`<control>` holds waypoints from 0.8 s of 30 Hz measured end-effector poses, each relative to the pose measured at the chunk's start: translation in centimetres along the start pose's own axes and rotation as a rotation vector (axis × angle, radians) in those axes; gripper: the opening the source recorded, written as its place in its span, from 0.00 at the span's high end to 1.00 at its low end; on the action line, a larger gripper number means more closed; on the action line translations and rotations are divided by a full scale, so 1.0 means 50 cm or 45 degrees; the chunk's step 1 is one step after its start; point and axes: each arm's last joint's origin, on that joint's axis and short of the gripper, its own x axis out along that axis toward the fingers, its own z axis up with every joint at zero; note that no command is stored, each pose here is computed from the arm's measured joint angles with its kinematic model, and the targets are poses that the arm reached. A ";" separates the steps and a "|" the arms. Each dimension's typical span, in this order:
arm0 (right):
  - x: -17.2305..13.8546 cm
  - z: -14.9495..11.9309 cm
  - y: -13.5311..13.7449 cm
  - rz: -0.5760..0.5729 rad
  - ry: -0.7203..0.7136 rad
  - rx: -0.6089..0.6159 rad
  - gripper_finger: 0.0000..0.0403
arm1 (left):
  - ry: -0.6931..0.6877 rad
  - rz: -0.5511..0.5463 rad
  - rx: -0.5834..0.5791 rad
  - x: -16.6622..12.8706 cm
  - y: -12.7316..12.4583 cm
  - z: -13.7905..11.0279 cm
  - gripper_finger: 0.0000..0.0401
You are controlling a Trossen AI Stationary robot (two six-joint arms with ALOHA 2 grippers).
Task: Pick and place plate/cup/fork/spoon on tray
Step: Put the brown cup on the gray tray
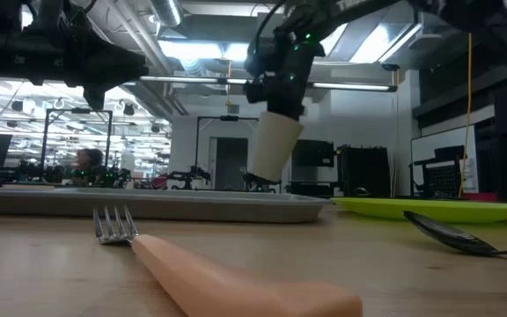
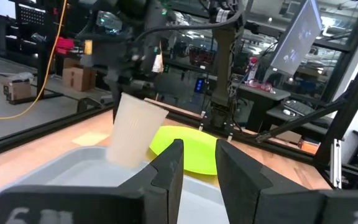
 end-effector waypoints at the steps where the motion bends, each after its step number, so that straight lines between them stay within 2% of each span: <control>1: 0.006 0.001 -0.006 0.007 0.023 0.009 1.00 | 0.000 0.000 0.000 0.000 0.000 0.000 0.78; 5: 0.037 -0.002 -0.019 0.029 0.125 0.008 1.00 | 0.000 0.000 -0.001 0.000 0.000 0.000 0.78; 13: 0.075 0.002 -0.022 0.060 0.142 0.004 1.00 | 0.001 0.000 -0.001 0.000 0.000 0.000 0.78; 24: 0.077 0.009 -0.024 0.051 0.093 -0.001 0.94 | 0.002 0.000 -0.001 0.000 0.000 0.000 0.78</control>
